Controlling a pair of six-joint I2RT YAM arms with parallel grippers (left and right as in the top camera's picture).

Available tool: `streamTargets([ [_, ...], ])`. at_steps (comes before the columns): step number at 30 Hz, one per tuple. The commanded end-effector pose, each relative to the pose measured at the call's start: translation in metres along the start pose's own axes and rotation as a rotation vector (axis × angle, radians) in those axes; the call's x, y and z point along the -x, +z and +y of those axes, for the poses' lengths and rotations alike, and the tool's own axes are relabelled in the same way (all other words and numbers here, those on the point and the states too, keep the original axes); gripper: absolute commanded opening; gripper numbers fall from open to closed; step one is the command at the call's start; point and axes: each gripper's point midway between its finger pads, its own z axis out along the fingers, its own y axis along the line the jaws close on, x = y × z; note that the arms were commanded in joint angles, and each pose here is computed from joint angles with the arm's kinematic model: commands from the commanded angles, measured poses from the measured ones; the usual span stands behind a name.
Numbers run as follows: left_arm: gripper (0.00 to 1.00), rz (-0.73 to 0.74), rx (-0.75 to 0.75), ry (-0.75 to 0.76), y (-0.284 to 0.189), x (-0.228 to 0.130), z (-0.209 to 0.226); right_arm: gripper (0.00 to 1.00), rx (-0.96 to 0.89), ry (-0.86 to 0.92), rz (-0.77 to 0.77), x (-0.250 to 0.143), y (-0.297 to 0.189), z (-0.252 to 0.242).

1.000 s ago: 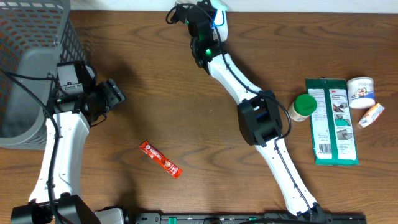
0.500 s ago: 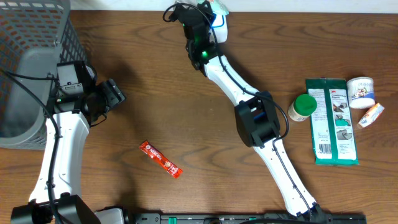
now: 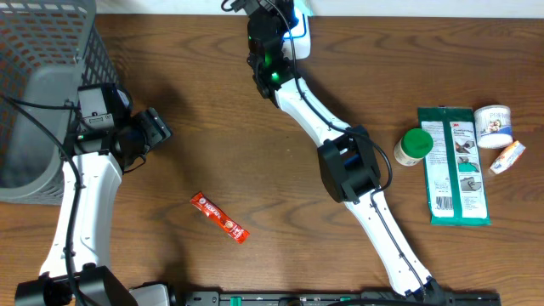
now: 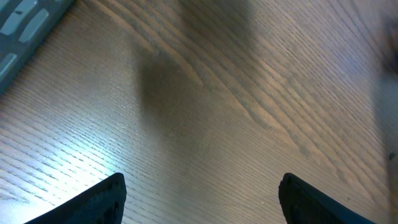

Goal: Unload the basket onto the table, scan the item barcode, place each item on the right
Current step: 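Lift the mint-green packet up to the white scanner with the right gripper, then carry the packet right and drop it beside the glove packet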

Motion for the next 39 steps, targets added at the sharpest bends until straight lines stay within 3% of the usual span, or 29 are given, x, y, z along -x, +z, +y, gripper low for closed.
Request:
streamTargets([
  [1,0.80,-0.018,-0.010,-0.002,-0.005,0.007,-0.002,0.01,-0.018,0.118,0.003,0.030,-0.005,-0.055],
  [4,0.80,-0.019,-0.010,-0.001,-0.005,0.007,-0.003,0.01,0.087,0.139,0.021,0.045,-0.014,-0.084],
  [9,0.80,-0.018,-0.010,-0.002,-0.005,0.007,-0.002,0.01,0.380,0.346,0.040,0.066,-0.054,-0.156],
  [12,0.81,-0.018,-0.010,-0.002,-0.005,0.007,-0.002,0.01,0.750,0.388,0.019,0.067,-0.110,-0.188],
  [14,0.80,-0.019,-0.010,-0.001,-0.005,0.007,-0.003,0.01,0.871,0.422,0.084,0.046,-0.134,-0.214],
  [21,0.81,-0.019,-0.010,-0.001,-0.005,0.007,-0.003,0.01,0.793,0.582,0.574,-0.094,-0.144,-0.294],
  [25,0.80,-0.018,-0.010,-0.002,-0.005,0.007,-0.002,0.01,0.726,0.587,0.988,-0.211,-0.155,-0.315],
  [28,0.81,-0.018,-0.010,-0.002,-0.005,0.007,-0.002,0.01,0.550,0.673,1.240,-0.295,-0.144,-0.324],
  [33,0.80,-0.018,-0.010,-0.002,-0.005,0.007,-0.002,0.01,0.542,0.669,1.456,-0.384,-0.156,-0.296],
  [36,0.81,-0.018,-0.010,-0.002,-0.005,0.007,-0.002,0.01,0.672,0.643,1.456,-0.406,-0.161,-0.258],
  [37,0.81,-0.019,-0.010,-0.001,-0.005,0.007,-0.003,0.04,0.683,0.640,1.444,-0.413,-0.158,-0.245],
  [38,0.80,-0.018,-0.010,-0.002,-0.005,0.007,-0.002,0.24,0.681,0.641,1.439,-0.415,-0.157,-0.243],
  [39,0.81,-0.018,-0.010,-0.002,-0.005,0.007,-0.002,0.89,0.677,0.643,1.434,-0.420,-0.155,-0.236],
])
